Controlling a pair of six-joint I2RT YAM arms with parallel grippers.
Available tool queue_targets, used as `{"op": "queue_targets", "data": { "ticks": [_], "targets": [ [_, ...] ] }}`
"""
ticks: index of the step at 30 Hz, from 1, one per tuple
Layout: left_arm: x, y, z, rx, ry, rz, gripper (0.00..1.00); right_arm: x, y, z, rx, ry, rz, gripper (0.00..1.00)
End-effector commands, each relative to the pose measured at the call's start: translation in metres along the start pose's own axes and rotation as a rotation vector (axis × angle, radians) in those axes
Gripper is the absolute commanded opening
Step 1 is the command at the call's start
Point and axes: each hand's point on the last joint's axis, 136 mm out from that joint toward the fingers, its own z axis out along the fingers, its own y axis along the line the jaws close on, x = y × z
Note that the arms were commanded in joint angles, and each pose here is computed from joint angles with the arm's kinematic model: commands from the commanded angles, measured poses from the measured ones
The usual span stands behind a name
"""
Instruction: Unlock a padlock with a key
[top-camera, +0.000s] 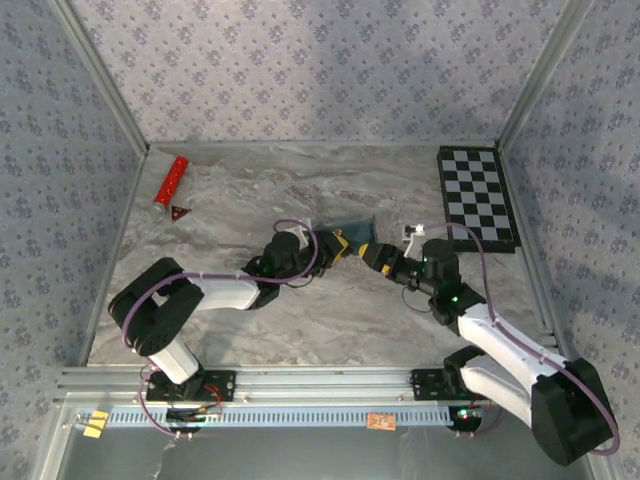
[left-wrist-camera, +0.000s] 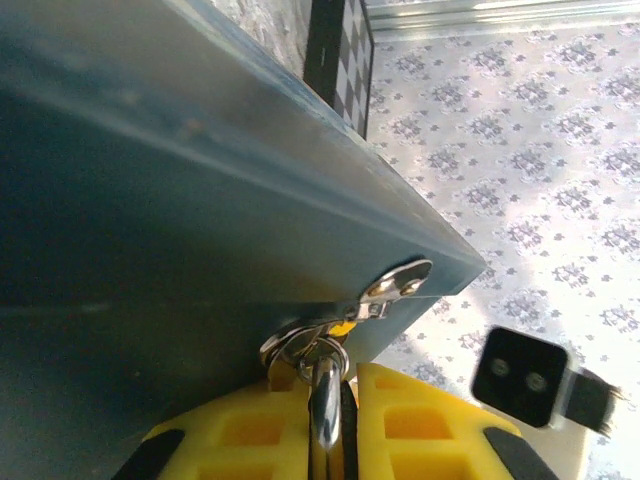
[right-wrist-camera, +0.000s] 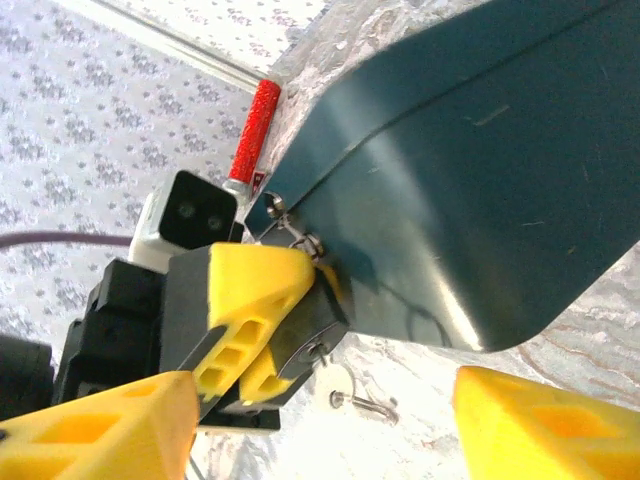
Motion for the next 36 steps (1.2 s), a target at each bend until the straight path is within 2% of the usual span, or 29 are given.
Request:
{"op": "queue_targets", "data": {
  "ticks": [1, 4, 6, 10, 12, 21, 27, 36],
  "targets": [
    [-0.008, -0.055, -0.009, 0.154, -0.012, 0.078, 0.0, 0.008, -0.003, -0.007, 0.009, 0.021, -0.162, 0.55],
    [-0.01, -0.054, -0.011, 0.132, -0.003, 0.081, 0.0, 0.011, -0.006, -0.013, 0.024, -0.017, -0.318, 0.51],
    [-0.009, -0.055, -0.012, 0.126, 0.005, 0.09, 0.0, 0.009, -0.004, -0.017, 0.019, -0.041, -0.356, 0.51],
    [-0.007, -0.062, -0.015, 0.149, 0.014, 0.091, 0.0, 0.005, 0.002, -0.011, -0.004, -0.021, -0.226, 0.5],
    [-0.007, -0.062, -0.015, 0.146, 0.014, 0.093, 0.0, 0.012, 0.006, -0.003, -0.047, 0.01, -0.188, 0.44],
    [-0.004, -0.062, -0.016, 0.15, 0.03, 0.083, 0.0, 0.037, 0.01, 0.022, -0.079, 0.131, -0.232, 0.38],
    [-0.002, -0.064, -0.018, 0.154, 0.038, 0.078, 0.0, 0.032, 0.01, 0.028, -0.059, 0.121, -0.259, 0.21],
    [0.007, -0.072, -0.018, 0.175, 0.073, 0.071, 0.0, 0.025, 0.015, 0.03, -0.058, 0.109, -0.28, 0.18]
  ]
}}
